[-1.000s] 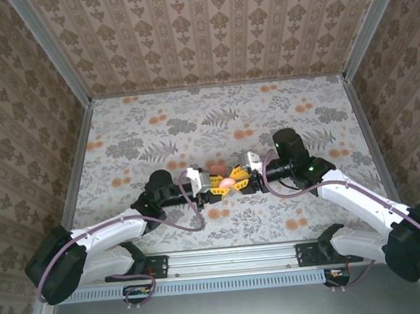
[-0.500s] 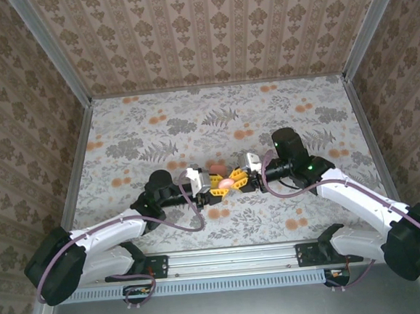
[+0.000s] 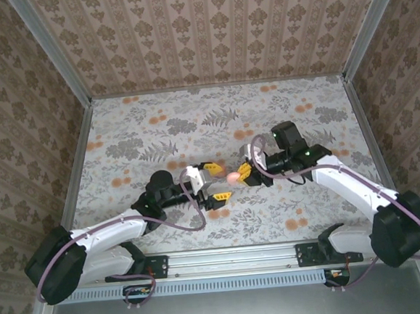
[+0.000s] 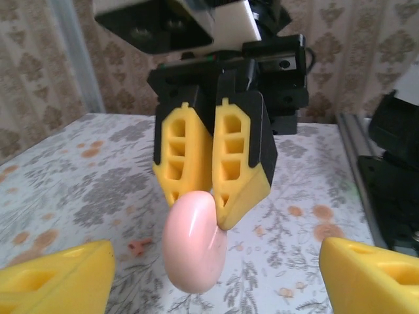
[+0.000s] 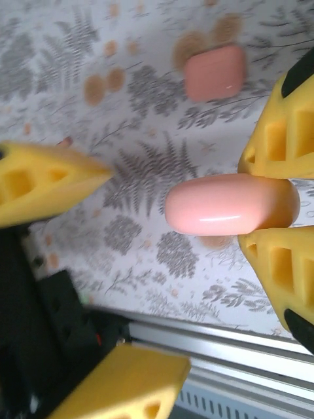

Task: Insert the wireless bluetooth earbuds into the charging case

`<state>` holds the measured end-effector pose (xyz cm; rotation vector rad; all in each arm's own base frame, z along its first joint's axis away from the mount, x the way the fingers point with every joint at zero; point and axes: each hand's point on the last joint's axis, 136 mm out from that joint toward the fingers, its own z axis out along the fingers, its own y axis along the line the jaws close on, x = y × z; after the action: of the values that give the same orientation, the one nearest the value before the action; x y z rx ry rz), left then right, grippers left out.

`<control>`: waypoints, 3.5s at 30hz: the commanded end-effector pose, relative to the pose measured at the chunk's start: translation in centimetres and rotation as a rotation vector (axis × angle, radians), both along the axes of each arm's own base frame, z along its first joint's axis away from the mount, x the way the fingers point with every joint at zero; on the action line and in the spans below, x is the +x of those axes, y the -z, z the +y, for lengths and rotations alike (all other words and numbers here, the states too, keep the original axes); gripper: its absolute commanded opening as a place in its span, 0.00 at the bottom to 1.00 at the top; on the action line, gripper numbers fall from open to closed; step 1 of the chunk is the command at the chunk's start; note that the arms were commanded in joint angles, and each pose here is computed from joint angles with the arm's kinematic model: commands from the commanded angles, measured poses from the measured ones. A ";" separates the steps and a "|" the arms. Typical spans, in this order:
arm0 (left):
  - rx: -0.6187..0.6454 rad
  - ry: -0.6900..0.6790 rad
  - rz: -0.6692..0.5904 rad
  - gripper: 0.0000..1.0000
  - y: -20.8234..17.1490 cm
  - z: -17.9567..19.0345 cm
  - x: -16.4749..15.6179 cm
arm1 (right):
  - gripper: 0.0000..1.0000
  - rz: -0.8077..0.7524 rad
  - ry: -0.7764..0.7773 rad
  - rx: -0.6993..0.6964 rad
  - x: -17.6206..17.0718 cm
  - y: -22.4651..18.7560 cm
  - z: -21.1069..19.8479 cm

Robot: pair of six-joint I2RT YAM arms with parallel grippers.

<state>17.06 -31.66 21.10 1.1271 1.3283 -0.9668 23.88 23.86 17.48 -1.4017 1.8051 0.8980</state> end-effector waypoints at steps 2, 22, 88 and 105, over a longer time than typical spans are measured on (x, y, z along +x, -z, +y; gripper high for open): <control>0.008 -0.200 0.050 0.96 0.4 1.1 3.0 | 0.16 0.194 0.141 -0.181 0.9 3.4 -2.9; 0.335 -0.592 0.351 0.92 5.8 4.1 8.4 | 0.17 0.502 0.411 -0.556 0.7 8.9 -12.1; 0.881 -1.059 1.119 1.00 8.7 3.7 10.3 | 0.60 0.258 0.991 0.119 7.8 0.4 -12.6; 1.100 -1.000 1.059 0.98 12.4 1.5 11.8 | 0.56 0.187 0.979 0.167 4.7 -0.3 -13.0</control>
<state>28.79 -30.57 8.50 0.2839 3.0712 0.0360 28.76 10.54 17.51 -0.2118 2.1570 0.5928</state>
